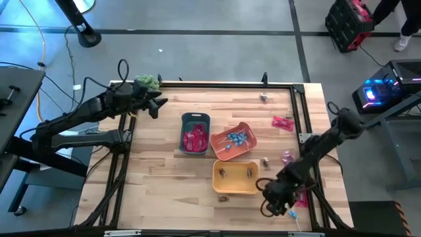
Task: Sort candy
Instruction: Put the blue lollipop into the orange bin
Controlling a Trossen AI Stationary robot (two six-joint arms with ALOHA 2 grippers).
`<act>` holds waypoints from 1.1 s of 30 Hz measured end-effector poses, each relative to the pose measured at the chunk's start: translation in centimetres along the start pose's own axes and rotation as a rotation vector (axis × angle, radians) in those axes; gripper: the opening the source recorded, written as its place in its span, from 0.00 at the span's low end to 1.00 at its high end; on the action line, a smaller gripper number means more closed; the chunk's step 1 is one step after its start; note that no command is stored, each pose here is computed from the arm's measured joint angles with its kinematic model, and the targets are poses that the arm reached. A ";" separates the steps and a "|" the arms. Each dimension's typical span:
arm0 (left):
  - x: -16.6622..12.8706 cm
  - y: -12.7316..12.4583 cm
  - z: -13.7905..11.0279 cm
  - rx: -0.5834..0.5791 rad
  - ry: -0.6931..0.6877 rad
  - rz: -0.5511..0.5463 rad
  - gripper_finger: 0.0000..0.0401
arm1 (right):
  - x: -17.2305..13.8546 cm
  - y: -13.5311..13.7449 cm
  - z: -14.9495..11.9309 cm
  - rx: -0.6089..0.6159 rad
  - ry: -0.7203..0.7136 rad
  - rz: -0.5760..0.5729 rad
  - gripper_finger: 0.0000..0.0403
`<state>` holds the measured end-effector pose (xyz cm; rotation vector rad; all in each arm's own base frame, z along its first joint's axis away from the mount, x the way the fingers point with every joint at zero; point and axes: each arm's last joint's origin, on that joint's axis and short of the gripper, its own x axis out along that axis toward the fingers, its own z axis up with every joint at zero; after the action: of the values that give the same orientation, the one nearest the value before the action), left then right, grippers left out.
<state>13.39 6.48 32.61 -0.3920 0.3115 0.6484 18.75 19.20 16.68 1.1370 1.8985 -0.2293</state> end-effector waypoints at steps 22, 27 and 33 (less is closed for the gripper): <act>0.4 -0.1 -0.1 0.013 0.016 0.002 0.60 | 7.9 -0.7 1.0 0.042 0.165 -0.194 0.55; 0.5 -0.1 -0.1 0.033 0.016 0.003 0.60 | 8.1 -0.8 1.0 0.034 0.175 -0.204 0.33; 0.5 -0.1 -0.1 0.055 0.014 0.005 0.60 | 7.1 -0.3 0.8 -0.026 0.152 -0.155 0.03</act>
<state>13.76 6.65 32.39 -0.3436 0.3435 0.6411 17.67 23.01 10.70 1.0156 2.1210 -0.2078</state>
